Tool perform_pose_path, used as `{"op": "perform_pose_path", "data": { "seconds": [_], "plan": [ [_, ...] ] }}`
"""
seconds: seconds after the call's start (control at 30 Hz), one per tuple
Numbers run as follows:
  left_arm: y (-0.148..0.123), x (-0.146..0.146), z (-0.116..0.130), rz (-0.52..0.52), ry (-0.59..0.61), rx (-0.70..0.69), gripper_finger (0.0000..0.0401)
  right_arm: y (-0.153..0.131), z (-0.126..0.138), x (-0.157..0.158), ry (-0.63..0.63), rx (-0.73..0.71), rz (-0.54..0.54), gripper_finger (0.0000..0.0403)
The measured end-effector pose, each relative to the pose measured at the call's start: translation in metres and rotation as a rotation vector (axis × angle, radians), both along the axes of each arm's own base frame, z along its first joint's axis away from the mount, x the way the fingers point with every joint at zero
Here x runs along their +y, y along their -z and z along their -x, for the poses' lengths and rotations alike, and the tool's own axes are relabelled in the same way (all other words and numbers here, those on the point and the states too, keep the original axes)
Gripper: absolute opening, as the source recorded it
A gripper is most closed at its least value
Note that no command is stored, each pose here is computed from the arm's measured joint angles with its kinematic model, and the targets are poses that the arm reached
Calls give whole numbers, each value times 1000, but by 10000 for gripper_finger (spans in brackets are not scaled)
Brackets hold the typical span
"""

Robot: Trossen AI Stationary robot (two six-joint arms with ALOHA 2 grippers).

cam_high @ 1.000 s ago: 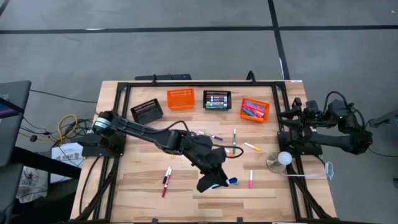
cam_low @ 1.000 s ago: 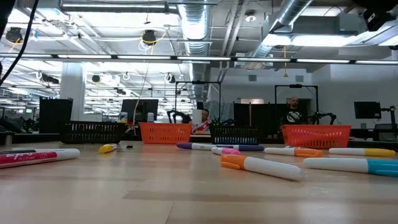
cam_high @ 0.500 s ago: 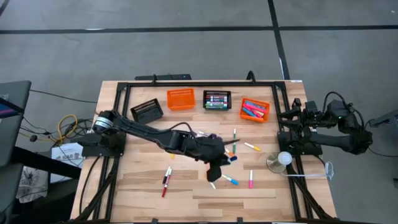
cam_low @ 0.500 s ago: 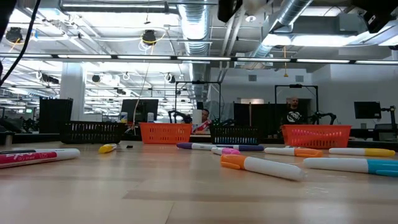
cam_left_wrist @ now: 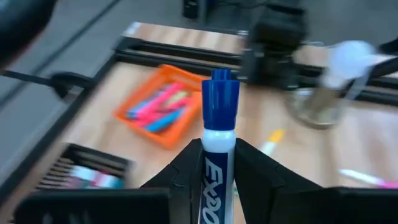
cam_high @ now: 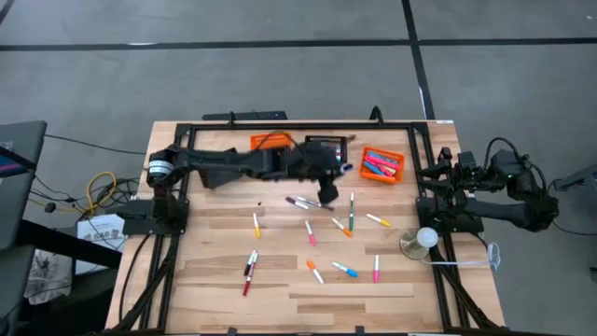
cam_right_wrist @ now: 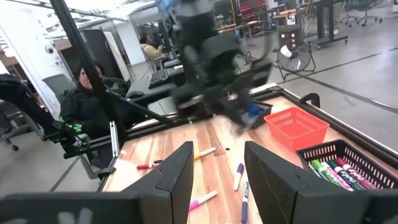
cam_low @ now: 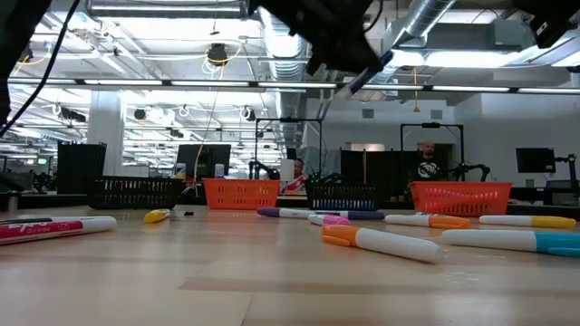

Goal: Pick & Place Markers
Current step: Put the white blue marker into the middle black bin

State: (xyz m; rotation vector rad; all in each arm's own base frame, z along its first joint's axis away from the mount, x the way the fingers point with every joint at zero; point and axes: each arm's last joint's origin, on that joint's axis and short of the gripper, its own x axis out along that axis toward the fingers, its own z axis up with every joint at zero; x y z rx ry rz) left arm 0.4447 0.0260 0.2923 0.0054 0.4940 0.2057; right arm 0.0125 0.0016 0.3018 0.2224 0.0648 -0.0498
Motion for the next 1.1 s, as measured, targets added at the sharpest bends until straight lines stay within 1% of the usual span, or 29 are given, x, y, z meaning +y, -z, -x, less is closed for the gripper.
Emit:
{"op": "perform_pose_path", "data": {
  "seconds": [0.1, 0.27, 0.4, 0.5, 0.57, 0.67, 0.9, 1.0, 1.1],
  "plan": [
    [0, 30, 3, -54, -32, 15, 75, -1, 0, 0, 0, -5, 1, 133],
    [2, 74, 9, -89, -41, 33, 76, -1, 0, 0, 1, -13, 2, 134],
    [8, 103, 13, -93, -69, 49, 76, -1, 0, 0, 1, -13, 2, 134],
    [15, 120, 14, -88, -94, 65, 76, -1, 0, 0, 1, -13, 3, 134],
    [19, 128, 11, -78, -93, 66, 76, -1, 0, 0, 3, -13, 3, 134],
    [27, 133, 1, -65, -56, 68, 76, -1, 0, 0, 8, -12, 3, 134],
    [45, 137, -24, -125, 6, 109, 76, -1, 0, -1, 31, -12, 5, 134],
    [58, 142, -27, -117, 8, 141, 76, -1, 0, -1, 31, -12, 3, 134],
    [65, 145, -26, -94, 22, 169, 76, -1, 0, -1, 32, -13, -4, 133]
  ]
}}
